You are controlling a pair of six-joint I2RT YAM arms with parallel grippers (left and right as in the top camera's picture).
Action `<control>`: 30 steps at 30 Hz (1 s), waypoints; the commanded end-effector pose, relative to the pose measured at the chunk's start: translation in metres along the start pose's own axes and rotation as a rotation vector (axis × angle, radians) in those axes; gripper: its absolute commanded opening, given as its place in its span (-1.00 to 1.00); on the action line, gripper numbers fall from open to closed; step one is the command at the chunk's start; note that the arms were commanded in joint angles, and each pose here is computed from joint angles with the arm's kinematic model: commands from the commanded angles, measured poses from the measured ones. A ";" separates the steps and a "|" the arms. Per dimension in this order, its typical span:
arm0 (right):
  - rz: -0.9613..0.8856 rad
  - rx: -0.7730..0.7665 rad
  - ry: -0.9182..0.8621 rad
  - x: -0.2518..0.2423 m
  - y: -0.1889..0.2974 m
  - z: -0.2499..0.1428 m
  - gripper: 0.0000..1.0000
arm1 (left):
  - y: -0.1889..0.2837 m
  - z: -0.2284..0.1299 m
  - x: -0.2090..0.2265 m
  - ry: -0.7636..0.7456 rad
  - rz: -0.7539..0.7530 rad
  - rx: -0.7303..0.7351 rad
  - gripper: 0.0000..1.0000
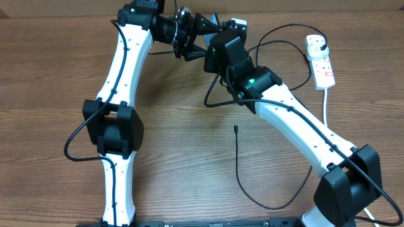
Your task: Plug charger to phone and switch on socket
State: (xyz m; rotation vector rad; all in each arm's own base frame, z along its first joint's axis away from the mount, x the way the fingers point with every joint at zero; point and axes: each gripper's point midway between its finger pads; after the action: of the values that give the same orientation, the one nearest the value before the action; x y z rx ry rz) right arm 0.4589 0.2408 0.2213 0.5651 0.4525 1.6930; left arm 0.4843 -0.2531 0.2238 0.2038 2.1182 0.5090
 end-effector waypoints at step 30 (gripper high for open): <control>0.006 -0.005 0.002 0.001 0.000 0.002 -0.93 | 0.000 -0.010 -0.010 -0.072 -0.021 0.025 0.29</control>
State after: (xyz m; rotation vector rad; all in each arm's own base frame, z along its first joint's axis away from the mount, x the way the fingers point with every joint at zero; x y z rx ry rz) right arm 0.4571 0.2413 0.2095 0.5898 0.4829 1.6894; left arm 0.4826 -0.2565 0.2278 0.2099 2.0955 0.4821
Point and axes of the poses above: each gripper's point midway between its finger pads, its own y axis back along the fingers, its own x axis along the line the jaws close on, z = x × y, and after that the axes turned 14 degrees about y, right-handed
